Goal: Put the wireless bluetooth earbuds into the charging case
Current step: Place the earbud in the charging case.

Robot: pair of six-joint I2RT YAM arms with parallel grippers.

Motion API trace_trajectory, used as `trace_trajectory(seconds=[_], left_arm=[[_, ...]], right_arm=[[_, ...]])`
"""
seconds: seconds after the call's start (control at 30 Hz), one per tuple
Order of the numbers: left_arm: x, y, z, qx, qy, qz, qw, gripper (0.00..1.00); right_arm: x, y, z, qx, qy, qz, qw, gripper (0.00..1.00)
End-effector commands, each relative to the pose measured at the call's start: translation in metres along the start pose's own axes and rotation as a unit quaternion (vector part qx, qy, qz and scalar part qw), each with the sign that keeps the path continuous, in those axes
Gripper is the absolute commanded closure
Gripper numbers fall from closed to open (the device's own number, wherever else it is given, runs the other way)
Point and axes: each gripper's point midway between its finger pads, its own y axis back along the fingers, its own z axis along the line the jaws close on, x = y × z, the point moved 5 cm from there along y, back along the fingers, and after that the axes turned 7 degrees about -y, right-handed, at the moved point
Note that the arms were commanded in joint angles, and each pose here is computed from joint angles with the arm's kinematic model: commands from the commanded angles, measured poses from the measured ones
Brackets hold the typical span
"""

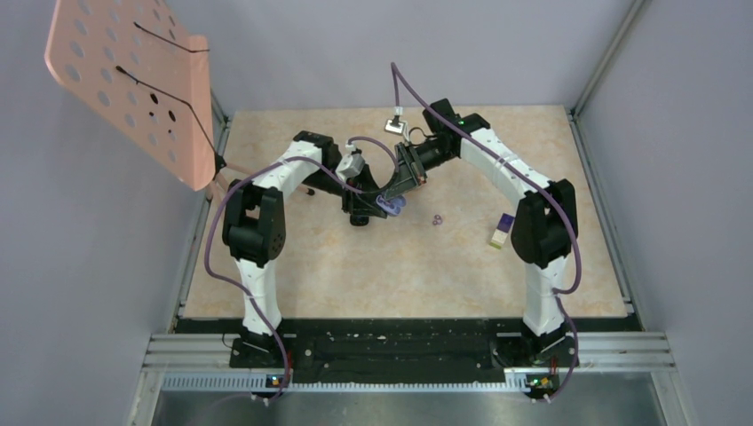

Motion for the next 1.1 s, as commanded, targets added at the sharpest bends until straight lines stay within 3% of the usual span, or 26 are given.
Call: trace_trajectory(seconds=[0.0,0.17,0.47,0.67,0.93,1.07], left_arm=[[-0.038,-0.005,-0.003,-0.024,-0.023,-0.061,0.998,1.00],[-0.036,-0.005,-0.004,-0.023,-0.020,-0.059,0.998,1.00],[-0.037,-0.005,-0.003,-0.025,-0.020,-0.062,0.998,1.00],[-0.041,-0.006,0.002,-0.031,-0.019,-0.076,0.996,1.00],[-0.039,-0.006,0.005,-0.030,0.006,-0.080,0.996,1.00],[-0.037,-0.006,0.004,-0.029,0.019,-0.080,0.996,1.00]], right_arm=[[-0.006,0.002,-0.017,0.043,0.024,-0.010,0.999,0.88],[-0.012,0.005,-0.013,0.053,0.037,-0.015,0.998,0.87],[-0.037,0.033,0.019,0.103,0.128,-0.048,0.985,0.79],[-0.031,0.040,0.028,0.119,0.141,-0.051,0.981,0.77],[-0.023,0.051,0.047,0.153,0.252,-0.050,0.954,0.65],[-0.020,0.044,0.048,0.141,0.252,-0.050,0.956,0.58]])
